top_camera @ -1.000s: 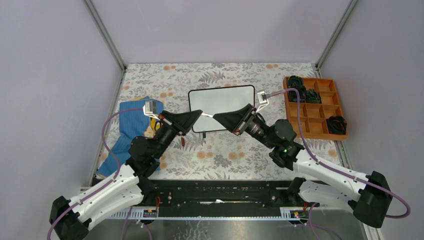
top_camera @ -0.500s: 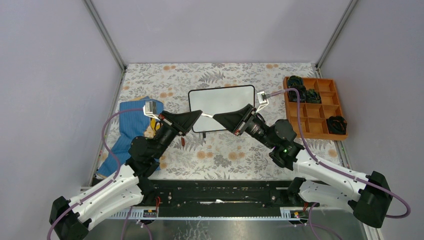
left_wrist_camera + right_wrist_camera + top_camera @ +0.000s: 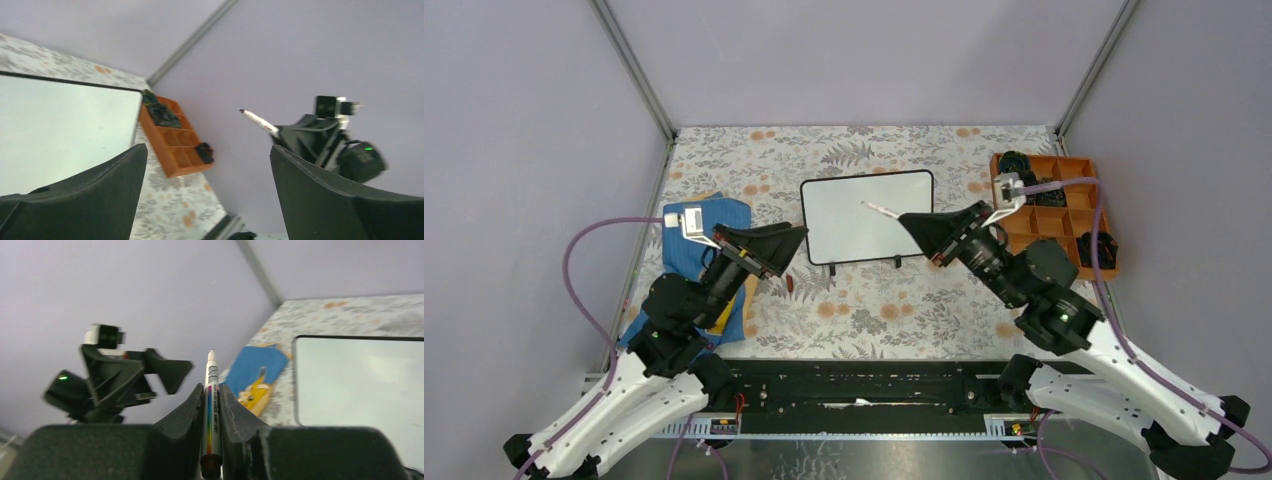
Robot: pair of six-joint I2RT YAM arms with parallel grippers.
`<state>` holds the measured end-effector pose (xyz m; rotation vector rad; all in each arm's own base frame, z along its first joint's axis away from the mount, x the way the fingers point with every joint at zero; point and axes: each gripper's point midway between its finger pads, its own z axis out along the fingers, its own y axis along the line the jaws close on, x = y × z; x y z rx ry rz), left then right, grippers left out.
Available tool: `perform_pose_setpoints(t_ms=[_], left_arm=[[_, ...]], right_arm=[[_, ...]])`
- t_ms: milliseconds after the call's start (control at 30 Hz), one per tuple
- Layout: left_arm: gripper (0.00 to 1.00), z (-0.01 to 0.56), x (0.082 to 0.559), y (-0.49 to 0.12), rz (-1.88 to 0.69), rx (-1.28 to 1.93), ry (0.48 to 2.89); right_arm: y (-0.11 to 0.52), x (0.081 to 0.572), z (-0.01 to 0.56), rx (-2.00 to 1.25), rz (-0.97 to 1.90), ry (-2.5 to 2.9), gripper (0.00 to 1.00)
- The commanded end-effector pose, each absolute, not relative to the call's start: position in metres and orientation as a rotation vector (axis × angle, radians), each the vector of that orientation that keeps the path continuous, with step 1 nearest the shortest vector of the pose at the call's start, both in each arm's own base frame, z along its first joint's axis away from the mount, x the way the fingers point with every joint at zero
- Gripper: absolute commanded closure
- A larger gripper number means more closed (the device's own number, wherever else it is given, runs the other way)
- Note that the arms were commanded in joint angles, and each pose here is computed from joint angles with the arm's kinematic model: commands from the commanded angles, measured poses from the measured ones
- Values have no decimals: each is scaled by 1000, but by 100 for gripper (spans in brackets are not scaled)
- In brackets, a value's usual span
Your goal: Write a sentence on the whiteboard
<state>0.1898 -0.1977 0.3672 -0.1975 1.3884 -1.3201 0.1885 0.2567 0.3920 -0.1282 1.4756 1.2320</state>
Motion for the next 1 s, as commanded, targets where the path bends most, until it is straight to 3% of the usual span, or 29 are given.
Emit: perform_pose_setpoints(t_ms=[0, 200, 667, 967], left_arm=[[1, 328, 204, -173, -879, -18, 1576], [1, 331, 219, -158, -645, 63, 1625], [1, 303, 258, -209, -608, 243, 1588], [1, 297, 273, -192, -598, 146, 1522]], right_arm=[[203, 214, 356, -108, 771, 1628, 100], [172, 237, 323, -33, 483, 1728, 100], [204, 250, 300, -58, 529, 1772, 100], [218, 264, 296, -17, 566, 1702, 100]])
